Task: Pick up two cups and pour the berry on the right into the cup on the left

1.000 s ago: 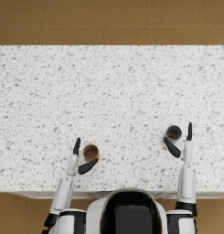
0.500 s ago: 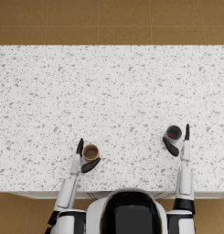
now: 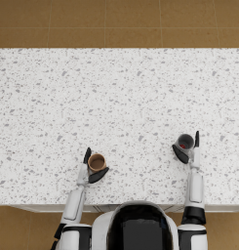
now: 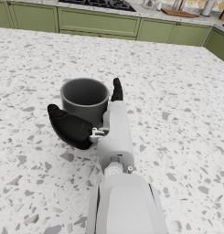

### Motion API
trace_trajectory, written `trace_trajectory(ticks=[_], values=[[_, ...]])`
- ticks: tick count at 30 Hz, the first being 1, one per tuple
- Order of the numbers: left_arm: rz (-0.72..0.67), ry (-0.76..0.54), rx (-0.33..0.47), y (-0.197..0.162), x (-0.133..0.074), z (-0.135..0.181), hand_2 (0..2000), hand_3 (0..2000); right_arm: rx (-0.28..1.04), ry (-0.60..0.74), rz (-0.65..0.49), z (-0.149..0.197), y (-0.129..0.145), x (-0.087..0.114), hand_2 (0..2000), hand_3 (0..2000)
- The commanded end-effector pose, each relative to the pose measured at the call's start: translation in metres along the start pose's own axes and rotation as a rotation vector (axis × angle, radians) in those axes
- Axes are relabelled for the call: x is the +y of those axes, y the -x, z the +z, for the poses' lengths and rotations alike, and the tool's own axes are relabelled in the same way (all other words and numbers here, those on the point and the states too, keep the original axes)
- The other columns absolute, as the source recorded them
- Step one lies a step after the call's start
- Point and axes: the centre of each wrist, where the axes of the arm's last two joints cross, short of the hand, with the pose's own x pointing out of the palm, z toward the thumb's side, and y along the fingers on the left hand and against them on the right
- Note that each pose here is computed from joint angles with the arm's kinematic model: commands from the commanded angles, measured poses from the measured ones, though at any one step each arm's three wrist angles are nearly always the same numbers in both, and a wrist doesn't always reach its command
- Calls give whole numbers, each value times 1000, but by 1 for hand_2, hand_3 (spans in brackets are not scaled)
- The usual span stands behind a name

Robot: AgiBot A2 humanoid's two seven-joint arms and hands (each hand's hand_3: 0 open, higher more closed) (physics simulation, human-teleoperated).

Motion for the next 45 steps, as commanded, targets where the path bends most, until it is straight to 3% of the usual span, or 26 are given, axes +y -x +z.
trace_trajectory(ticks=[1,6,7,8,9,10,11,14,17,23,31,32,33,35,45], values=[[-6,10,-5,-2,3,-3,0,0,-8,-19,-9,-3,1,-8,0,0],[-3,2,-12,-3,5,-2,0,0,-21,-22,1,-3,0,-10,0,0],[2,-6,-10,-2,2,0,0,0,-25,-13,-10,-2,4,-7,1361,327],[7,1,-14,-1,4,-2,1361,327,-25,-2,29,1,2,-8,2000,653],[2,-3,-14,-2,3,-1,2000,653,-27,5,56,3,2,-8,2000,980],[-3,3,-14,-2,1,-2,2000,980,-27,13,79,5,2,-7,2000,1280],[-8,6,-16,-3,0,-4,2000,1280,-28,20,79,6,1,-7,2000,1280],[-31,-43,-22,-12,1,8,2000,1280,-27,66,79,17,-3,-2,2000,1280],[-82,-145,-39,-27,4,34,2000,1280,-16,192,132,47,-20,10,2000,1280],[-159,-209,-87,-54,23,48,2000,1280,-20,435,252,106,-52,39,2000,1280],[-178,-253,111,-80,54,55,2000,1280,137,644,306,154,-87,46,2000,1280],[-157,-240,154,-71,43,49,2000,1280,160,660,292,158,-87,45,2000,1280],[-176,-265,169,-83,56,56,2000,1280,191,670,290,160,-89,44,2000,1280],[-175,-283,216,-86,60,60,2000,1280,246,686,276,163,-92,44,2000,1280],[-192,-285,252,-98,74,62,2000,1280,510,812,204,184,-111,55,2000,1280]])
